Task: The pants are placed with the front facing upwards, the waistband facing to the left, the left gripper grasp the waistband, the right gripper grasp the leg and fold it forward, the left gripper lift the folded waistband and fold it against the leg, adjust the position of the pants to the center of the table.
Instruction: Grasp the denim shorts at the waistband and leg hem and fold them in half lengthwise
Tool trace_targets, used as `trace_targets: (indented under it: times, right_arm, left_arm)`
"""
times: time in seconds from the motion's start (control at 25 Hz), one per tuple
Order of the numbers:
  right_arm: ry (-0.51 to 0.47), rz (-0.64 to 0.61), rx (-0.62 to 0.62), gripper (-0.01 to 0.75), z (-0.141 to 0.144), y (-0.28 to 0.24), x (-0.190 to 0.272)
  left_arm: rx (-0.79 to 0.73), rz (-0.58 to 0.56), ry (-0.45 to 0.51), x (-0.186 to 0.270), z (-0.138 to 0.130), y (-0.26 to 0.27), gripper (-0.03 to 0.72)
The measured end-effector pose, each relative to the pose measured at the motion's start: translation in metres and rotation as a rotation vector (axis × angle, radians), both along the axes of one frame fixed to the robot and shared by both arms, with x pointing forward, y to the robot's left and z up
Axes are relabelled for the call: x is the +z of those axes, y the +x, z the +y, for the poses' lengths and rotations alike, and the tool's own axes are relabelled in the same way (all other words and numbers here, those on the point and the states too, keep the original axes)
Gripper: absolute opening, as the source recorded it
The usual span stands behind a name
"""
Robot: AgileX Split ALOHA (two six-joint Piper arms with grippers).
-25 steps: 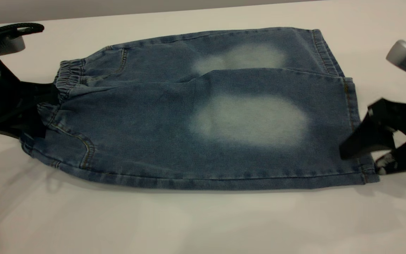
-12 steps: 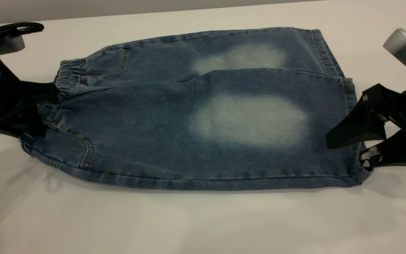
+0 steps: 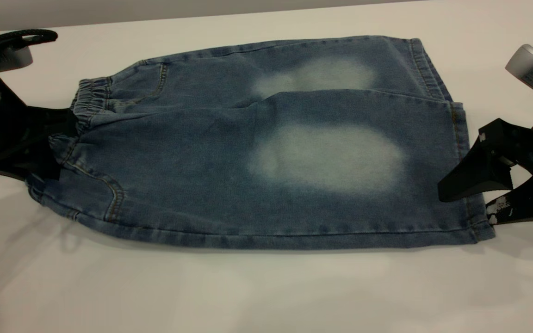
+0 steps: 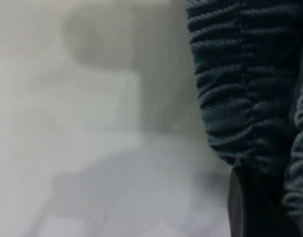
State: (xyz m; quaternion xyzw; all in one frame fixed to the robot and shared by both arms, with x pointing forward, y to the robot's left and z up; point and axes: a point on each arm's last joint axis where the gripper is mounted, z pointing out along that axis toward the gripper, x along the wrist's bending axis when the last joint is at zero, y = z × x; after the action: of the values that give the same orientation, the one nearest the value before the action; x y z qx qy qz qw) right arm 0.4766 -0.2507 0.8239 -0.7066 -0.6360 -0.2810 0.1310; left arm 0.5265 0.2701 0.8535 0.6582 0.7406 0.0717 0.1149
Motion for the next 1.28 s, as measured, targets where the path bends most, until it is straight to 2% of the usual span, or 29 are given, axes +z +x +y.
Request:
trace_targets:
  times: [0.2,0.4,0.6,0.72,0.88,1.12,1.2,1.28]
  right_arm:
    - [0.052,-0.008,0.009,0.511,0.004,0.0,0.003]
    - [0.015,0.036,0.002,0.511,0.001,-0.003,-0.008]
    - [0.091,0.071,-0.009,0.507,0.006,-0.005,-0.015]
    - [0.111,0.07,-0.005,0.475,0.008,-0.006,-0.014]
    - [0.099,0.07,0.001,0.353,0.007,-0.005,-0.015]
    - [0.018,0.078,-0.011,0.061,0.001,-0.004,-0.019]
    - [0.011,0.08,-0.013,0.022,0.001,-0.004,-0.02]
    - [0.017,0.079,-0.013,0.015,0.001,-0.004,-0.02]
  left_arm:
    - [0.001,-0.003,-0.001,0.0,0.0,0.0,0.152]
    - [0.001,-0.003,-0.001,0.0,0.0,0.0,0.152]
    - [0.001,-0.004,-0.001,0.0,0.0,0.0,0.152]
    - [0.001,-0.004,-0.001,0.0,0.0,0.0,0.152]
    - [0.001,-0.004,-0.001,0.0,0.0,0.0,0.152]
    - [0.001,-0.004,-0.001,0.0,0.0,0.0,0.152]
    - [0.002,-0.001,-0.001,0.0,0.0,0.0,0.152]
    - [0.001,0.011,0.0,0.0,0.0,-0.001,0.152]
